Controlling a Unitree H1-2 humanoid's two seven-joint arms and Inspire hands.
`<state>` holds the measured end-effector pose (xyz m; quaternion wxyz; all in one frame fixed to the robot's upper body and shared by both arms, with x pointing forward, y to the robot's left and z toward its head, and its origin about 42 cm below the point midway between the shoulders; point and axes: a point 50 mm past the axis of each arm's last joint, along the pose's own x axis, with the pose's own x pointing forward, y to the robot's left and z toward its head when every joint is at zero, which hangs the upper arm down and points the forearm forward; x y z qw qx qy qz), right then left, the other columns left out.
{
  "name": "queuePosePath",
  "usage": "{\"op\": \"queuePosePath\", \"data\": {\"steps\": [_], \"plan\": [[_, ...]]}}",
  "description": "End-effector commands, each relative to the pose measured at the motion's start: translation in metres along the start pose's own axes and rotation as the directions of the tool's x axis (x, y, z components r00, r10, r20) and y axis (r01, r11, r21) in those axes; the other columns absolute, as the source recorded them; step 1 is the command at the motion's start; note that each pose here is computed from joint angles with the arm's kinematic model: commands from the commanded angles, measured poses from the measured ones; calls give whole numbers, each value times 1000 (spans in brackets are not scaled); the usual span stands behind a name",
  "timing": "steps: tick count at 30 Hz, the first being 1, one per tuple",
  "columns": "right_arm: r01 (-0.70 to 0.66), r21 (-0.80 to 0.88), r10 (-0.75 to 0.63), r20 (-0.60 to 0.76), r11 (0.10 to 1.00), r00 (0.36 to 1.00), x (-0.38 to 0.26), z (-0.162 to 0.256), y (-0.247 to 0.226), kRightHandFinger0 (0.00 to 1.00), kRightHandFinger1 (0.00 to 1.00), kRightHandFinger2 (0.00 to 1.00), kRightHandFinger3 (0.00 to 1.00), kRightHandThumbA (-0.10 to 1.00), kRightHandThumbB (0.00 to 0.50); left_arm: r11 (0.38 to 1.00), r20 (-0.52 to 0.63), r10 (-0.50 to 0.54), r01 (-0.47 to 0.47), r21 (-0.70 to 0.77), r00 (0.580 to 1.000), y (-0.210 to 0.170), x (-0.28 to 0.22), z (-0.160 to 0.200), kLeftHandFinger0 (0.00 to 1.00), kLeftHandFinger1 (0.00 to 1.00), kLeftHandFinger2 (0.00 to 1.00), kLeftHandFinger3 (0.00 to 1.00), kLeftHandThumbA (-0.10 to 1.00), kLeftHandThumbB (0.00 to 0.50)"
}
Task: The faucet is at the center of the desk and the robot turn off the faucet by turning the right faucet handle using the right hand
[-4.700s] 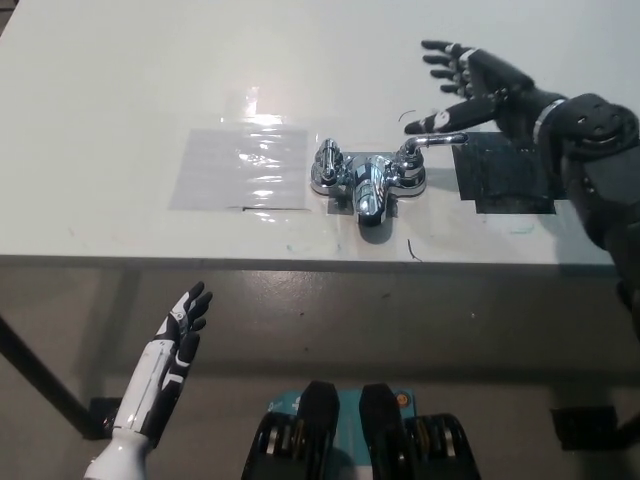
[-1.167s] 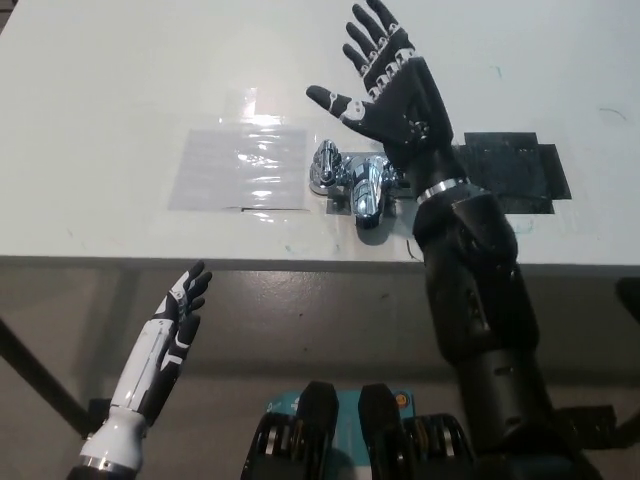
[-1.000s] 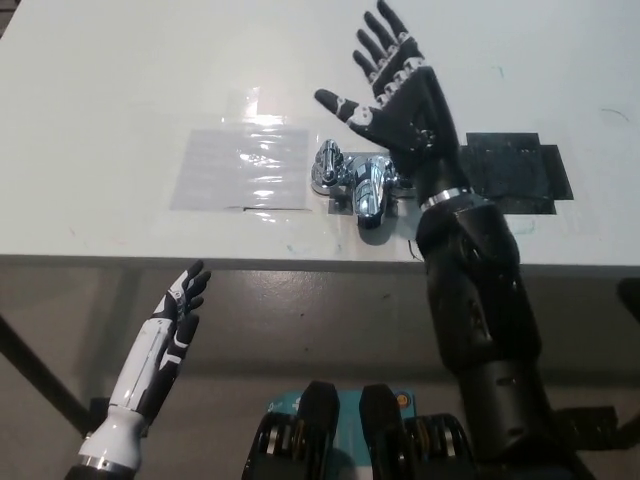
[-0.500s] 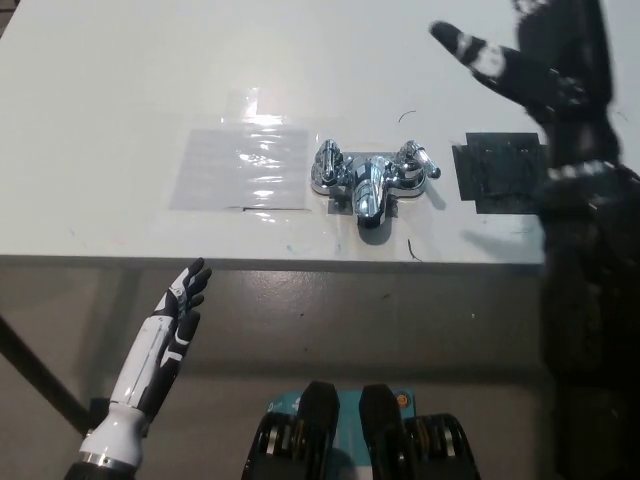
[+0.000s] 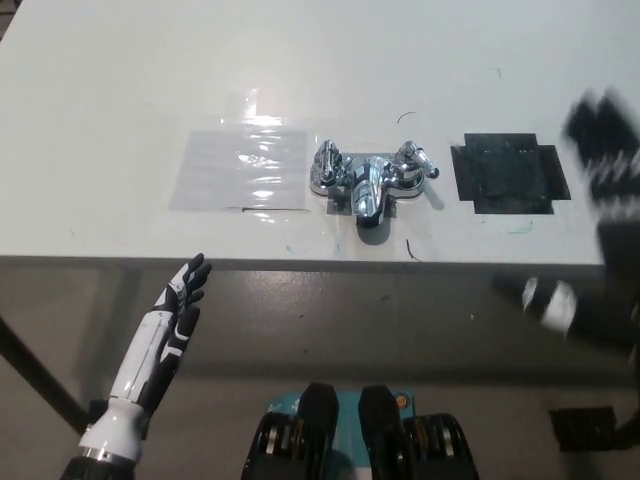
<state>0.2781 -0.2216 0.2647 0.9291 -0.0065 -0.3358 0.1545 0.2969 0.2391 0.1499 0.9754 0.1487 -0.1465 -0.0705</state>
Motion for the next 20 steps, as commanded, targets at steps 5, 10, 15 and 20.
{"op": "queuePosePath", "data": {"steps": [5, 10, 15, 20], "plan": [[-3, -66, -5, -122, 998, 993, -43, -48, 7, 1000, 1000, 1000, 1000, 1000, 314, 1000, 64, 10, -11, 16, 998, 11, 7, 9, 1000, 1000, 1000, 1000, 1000, 233], [46, -42, -54, -216, 998, 975, -54, -77, 15, 1000, 1000, 1000, 1000, 1000, 256, 999, 67, 14, -16, 31, 998, 11, 7, 8, 1000, 1000, 1000, 1000, 1000, 234], [61, -24, -65, -269, 998, 961, -60, -97, 25, 1000, 1000, 1000, 1000, 1000, 193, 1000, 67, 19, -20, 20, 998, 11, 5, 6, 1000, 1000, 1000, 1000, 1000, 241], [60, -20, -63, -289, 998, 955, -64, -112, 24, 1000, 1000, 1000, 1000, 1000, 130, 1000, 63, 18, -20, 18, 998, 12, 5, 5, 1000, 1000, 1000, 1000, 1000, 244]]}}
